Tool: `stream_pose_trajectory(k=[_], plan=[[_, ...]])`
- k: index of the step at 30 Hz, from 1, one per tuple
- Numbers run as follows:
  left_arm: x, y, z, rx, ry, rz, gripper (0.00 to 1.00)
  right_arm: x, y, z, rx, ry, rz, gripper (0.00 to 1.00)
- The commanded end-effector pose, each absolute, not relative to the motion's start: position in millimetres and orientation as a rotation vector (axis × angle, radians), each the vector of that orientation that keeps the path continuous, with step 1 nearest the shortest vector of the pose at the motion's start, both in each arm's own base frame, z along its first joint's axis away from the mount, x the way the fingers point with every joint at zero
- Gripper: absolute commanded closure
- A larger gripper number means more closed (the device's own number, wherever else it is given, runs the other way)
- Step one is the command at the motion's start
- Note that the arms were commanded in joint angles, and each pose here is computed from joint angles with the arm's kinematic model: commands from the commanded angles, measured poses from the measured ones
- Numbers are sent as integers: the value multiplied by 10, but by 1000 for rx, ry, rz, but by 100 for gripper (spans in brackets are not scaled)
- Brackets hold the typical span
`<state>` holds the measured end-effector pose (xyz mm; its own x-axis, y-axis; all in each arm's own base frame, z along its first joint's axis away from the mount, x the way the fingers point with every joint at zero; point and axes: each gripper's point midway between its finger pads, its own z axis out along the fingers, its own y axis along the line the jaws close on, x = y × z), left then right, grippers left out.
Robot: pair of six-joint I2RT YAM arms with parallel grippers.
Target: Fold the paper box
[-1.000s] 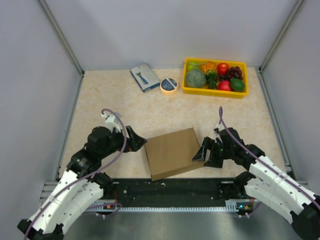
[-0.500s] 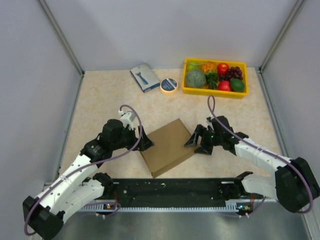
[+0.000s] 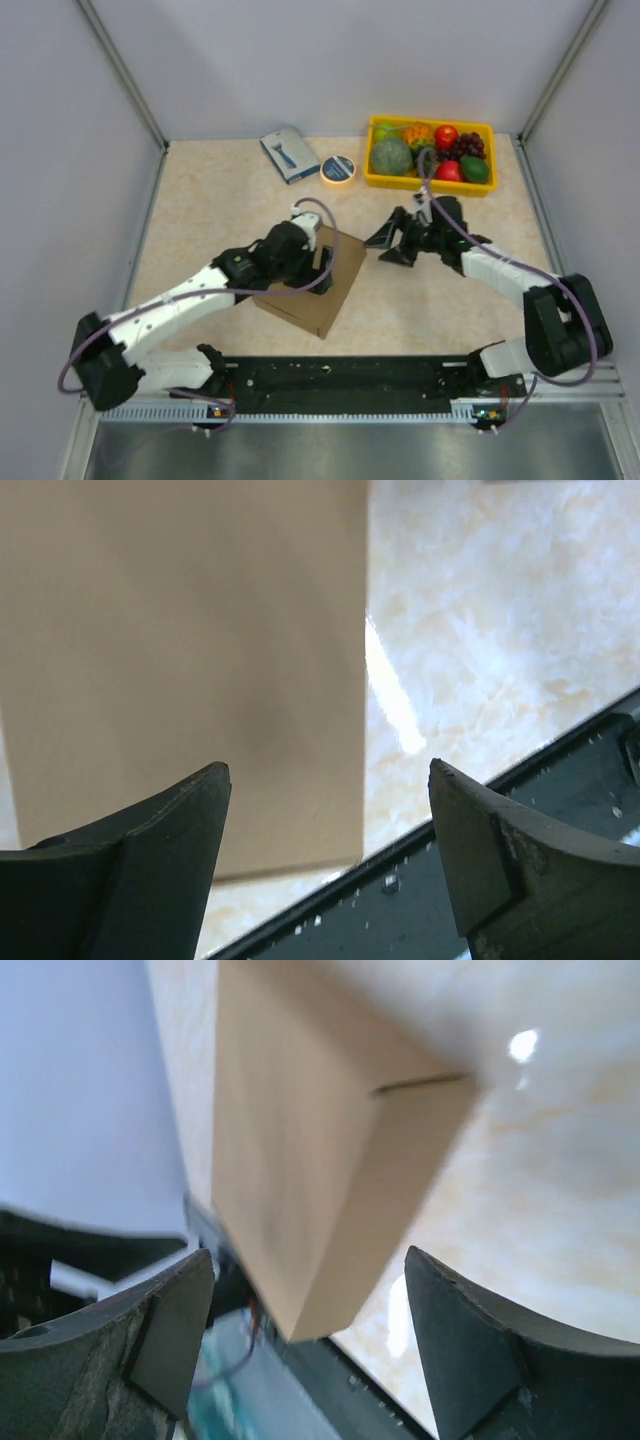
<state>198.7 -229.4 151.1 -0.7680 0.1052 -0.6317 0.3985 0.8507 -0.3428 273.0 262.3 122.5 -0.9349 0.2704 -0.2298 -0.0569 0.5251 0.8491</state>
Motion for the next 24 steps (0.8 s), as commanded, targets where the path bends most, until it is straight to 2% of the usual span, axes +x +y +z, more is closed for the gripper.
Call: stream_pose_trajectory(k=[1,4,7,11,17,24], plan=[[2201,-2601,1444,516,2430,-258,14,2866,1469,1561,495,2337,998,22],[2246,-2940,1215,613,2437,-101,11,2819,883,1718,591,2241,824,21],[2394,-3098,1002,573,2448,125,8,2674,845,2043,527,2143,878,20],[2475,-2949,769,566,2409,439,6,2605,908,2039,470,2179,919,20],[2422,-2611,652,419,2396,545,16,2552,955,1852,470,2220,955,21],[2591,-1910,595,117,2420,661,27,2538,988,1768,469,2211,986,21]])
